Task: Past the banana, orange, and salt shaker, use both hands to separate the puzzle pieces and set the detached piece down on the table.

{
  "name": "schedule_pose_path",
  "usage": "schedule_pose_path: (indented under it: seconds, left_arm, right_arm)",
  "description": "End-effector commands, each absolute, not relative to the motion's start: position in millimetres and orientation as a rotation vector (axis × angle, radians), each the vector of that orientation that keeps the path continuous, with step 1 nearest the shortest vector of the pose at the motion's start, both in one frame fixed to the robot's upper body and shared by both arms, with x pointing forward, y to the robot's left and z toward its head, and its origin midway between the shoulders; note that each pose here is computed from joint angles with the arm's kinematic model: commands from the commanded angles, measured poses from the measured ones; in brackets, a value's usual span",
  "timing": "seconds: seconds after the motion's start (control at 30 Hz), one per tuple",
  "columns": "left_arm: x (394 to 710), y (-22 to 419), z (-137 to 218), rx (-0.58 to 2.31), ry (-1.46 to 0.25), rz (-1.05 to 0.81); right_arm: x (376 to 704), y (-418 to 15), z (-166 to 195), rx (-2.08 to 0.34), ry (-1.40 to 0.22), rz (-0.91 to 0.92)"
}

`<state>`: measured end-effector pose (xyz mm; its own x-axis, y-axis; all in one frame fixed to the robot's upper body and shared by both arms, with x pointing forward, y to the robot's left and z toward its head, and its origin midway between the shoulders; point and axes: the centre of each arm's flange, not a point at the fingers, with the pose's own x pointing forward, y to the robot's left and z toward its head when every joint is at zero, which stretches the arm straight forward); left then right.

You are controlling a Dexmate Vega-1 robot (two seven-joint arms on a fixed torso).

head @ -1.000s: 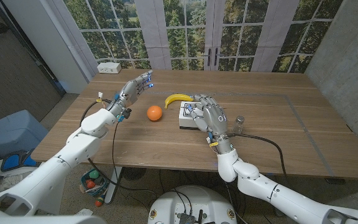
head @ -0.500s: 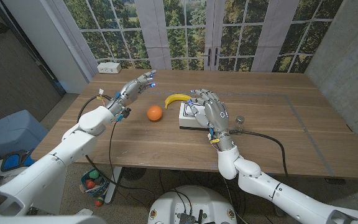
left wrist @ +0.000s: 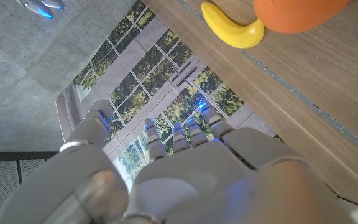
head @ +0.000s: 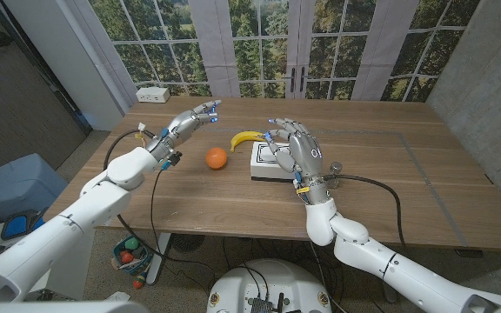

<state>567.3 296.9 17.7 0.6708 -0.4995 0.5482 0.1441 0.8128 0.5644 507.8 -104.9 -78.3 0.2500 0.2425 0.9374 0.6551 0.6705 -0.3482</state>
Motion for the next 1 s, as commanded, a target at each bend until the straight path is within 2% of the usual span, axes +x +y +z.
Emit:
schedule_pose_path:
  seconds: [0.03,0.63,1.0]
  left_arm:
    - [558,293,26,0.608,-0.762,-0.374]
    - [542,282,32,0.759,-0.780,-0.319]
    - [533,274,24,0.651,-0.921,-0.328]
  right_arm:
    - [508,-105,-66,-0.796,-1.317,-0.314]
    - [500,-90,-52,-0.733,-1.329,-0.252]
    - [499,-81,-44,-0.681,-1.301,-0.205]
